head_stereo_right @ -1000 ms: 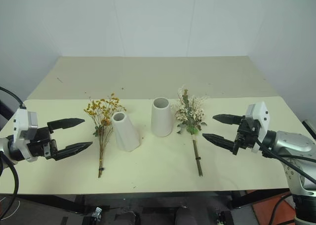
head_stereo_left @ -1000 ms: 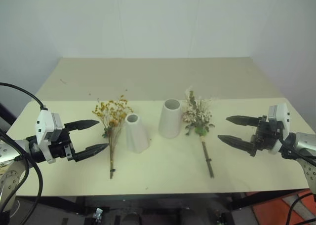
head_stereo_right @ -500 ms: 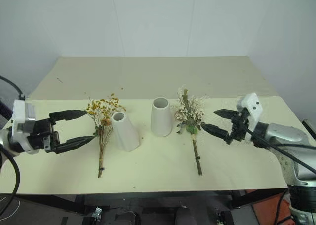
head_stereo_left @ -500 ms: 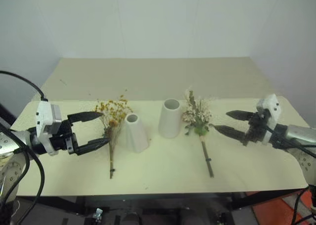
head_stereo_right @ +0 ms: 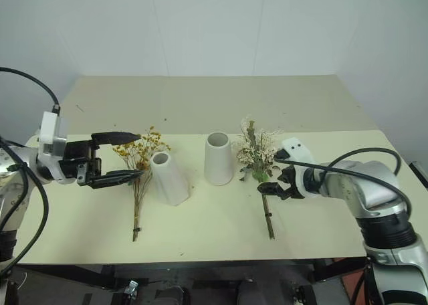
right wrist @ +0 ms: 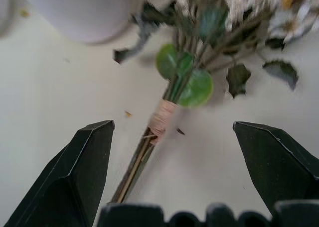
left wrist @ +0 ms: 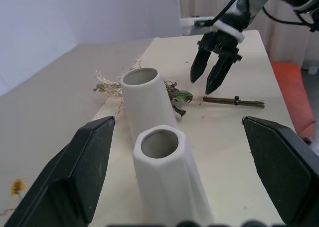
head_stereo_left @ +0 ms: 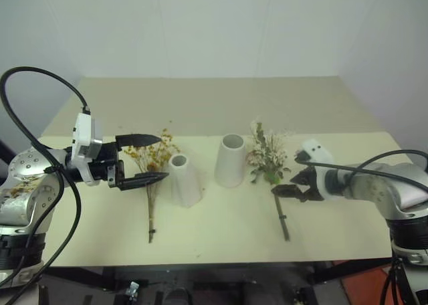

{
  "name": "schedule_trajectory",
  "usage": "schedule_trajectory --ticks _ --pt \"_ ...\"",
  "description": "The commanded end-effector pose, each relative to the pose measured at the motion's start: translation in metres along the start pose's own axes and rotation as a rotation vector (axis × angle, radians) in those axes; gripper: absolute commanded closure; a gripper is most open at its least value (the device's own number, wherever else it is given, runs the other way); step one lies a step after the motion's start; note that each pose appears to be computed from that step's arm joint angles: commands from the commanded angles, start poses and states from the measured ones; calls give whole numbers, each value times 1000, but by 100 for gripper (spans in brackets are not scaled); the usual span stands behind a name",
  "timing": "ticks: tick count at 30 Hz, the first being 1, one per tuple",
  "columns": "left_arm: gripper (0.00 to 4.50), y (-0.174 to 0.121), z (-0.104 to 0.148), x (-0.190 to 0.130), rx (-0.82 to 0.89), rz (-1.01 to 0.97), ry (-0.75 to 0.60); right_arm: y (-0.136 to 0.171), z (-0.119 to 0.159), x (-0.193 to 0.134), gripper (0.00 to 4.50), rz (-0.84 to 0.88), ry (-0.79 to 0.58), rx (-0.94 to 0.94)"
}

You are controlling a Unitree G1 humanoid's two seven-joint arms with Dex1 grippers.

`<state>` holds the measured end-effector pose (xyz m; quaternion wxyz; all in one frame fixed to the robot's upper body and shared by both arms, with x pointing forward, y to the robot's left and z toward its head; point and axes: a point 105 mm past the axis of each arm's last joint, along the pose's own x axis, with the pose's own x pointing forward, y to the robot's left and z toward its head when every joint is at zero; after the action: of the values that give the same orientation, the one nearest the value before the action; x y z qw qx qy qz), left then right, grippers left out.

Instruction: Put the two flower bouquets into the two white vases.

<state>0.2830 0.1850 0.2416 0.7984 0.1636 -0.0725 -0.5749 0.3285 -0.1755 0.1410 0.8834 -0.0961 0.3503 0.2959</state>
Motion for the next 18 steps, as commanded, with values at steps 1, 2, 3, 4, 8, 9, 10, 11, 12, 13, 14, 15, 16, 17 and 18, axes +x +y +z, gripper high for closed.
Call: schedule_trajectory --ticks 1,2,3,4,8,9,10,11,12,13,14,15,16,17,18 --pt "3 3 8 1 51 -6 -9 -2 2 10 0 -37 17 -19" --pt "3 3 8 1 52 -7 -10 -2 2 15 0 -32 21 -13" --pt "1 4 7 1 52 -8 -10 1 3 20 18 -17 19 -9" --pt "0 4 7 1 52 -9 -10 3 5 23 37 -7 17 -8" --pt "0 4 7 -1 52 -3 -4 8 15 31 156 -2 -18 -22" --pt "0 4 6 -1 52 -1 -2 8 17 31 193 -3 -24 -20" --pt "0 4 6 -1 52 1 0 8 19 32 228 -1 -28 -19" --pt "0 4 6 -2 51 2 2 8 20 32 262 2 -33 -18" --pt "0 4 5 -2 51 3 3 8 21 32 301 5 -37 -17" --pt "0 4 5 -2 51 5 4 7 23 31 335 3 -45 -13" --pt "0 4 5 -2 52 6 5 5 26 29 369 -4 -56 0" --pt "0 5 5 -2 52 8 6 2 28 27 400 -13 -67 12" --pt "0 5 5 -3 53 8 7 -2 31 24 423 -27 -82 29" --pt "0 5 5 -3 53 9 8 -7 33 21 424 -44 -96 43" --pt "0 5 5 -3 54 9 8 -11 35 19 424 -63 -111 57"
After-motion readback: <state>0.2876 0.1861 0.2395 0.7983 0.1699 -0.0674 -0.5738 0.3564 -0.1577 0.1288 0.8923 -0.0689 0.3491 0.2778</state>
